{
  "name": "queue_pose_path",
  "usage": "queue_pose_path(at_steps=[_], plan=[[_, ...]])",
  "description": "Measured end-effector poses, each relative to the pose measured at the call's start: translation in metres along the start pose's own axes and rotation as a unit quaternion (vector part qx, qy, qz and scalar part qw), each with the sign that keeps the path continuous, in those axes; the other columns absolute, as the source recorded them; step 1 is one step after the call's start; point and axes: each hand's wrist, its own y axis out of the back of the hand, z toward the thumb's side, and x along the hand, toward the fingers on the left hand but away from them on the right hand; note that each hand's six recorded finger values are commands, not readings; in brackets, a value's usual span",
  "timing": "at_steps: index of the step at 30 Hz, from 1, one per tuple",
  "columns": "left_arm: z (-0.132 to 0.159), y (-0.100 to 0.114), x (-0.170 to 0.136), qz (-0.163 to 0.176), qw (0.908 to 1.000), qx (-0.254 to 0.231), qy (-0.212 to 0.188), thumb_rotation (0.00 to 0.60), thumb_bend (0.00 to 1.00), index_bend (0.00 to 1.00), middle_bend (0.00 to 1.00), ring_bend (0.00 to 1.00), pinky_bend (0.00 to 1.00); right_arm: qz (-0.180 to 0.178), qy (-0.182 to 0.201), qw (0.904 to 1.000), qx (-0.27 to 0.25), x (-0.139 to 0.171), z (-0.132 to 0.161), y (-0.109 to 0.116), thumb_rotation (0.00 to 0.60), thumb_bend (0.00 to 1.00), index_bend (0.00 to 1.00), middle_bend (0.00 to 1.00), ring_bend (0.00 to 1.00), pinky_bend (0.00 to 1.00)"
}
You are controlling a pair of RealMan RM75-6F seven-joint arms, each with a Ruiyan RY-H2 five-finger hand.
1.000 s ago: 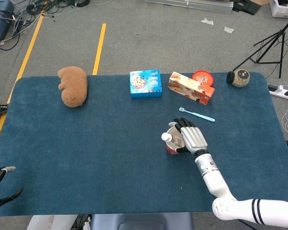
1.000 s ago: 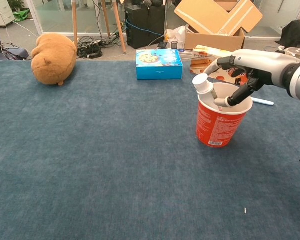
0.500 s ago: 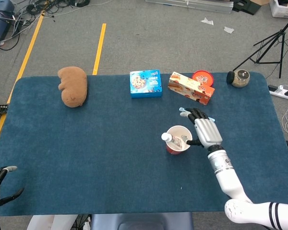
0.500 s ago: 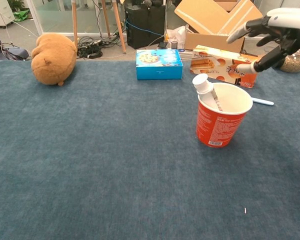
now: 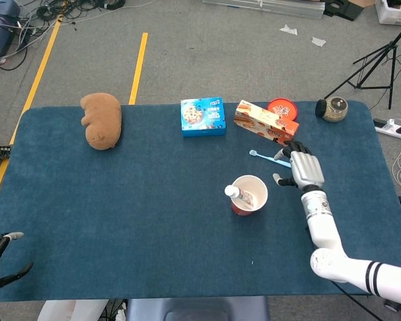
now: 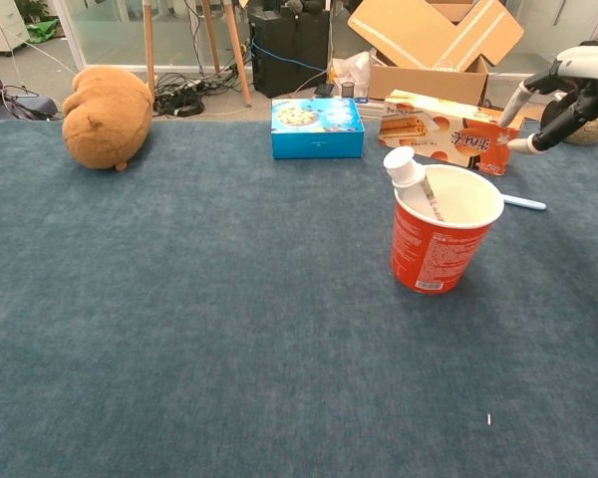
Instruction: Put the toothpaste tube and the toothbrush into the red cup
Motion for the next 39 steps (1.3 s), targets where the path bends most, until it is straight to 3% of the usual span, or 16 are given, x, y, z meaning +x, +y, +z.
queue_pose_path(at_steps=[19,23,28,31,39], plan=[[-0.011,-0.002,-0.005,-0.003,0.9999,-0.004,0.011,0.600,0.00,0.32,0.37,0.33,0.42,0.002,-0.061,0.9972,0.043,-0.064,0.010,-0.027,0.600,0.26,0.47,0.13,0.00,0.14],[-0.013,-0.002,-0.005,-0.003,0.9999,-0.005,0.013,0.600,0.00,0.32,0.37,0.33,0.42,0.001,-0.072,0.9962,0.049,-0.072,0.009,-0.030,0.600,0.26,0.49,0.14,0.00,0.23],[-0.015,-0.002,-0.005,-0.005,0.9999,-0.005,0.015,0.600,0.00,0.32,0.37,0.33,0.42,-0.005,-0.083,0.9946,0.061,-0.081,0.009,-0.034,0.600,0.27,0.51,0.30,0.08,0.41],[-0.016,-0.003,-0.005,-0.006,0.9999,-0.005,0.015,0.600,0.00,0.32,0.37,0.33,0.42,-0.012,-0.089,0.9931,0.075,-0.083,0.007,-0.035,0.600,0.27,0.51,0.44,0.21,0.49],[-0.016,-0.004,-0.005,-0.007,0.9999,-0.005,0.014,0.600,0.00,0.32,0.37,0.33,0.42,-0.015,-0.098,0.9904,0.096,-0.087,0.005,-0.031,0.600,0.27,0.51,0.89,0.61,0.87]])
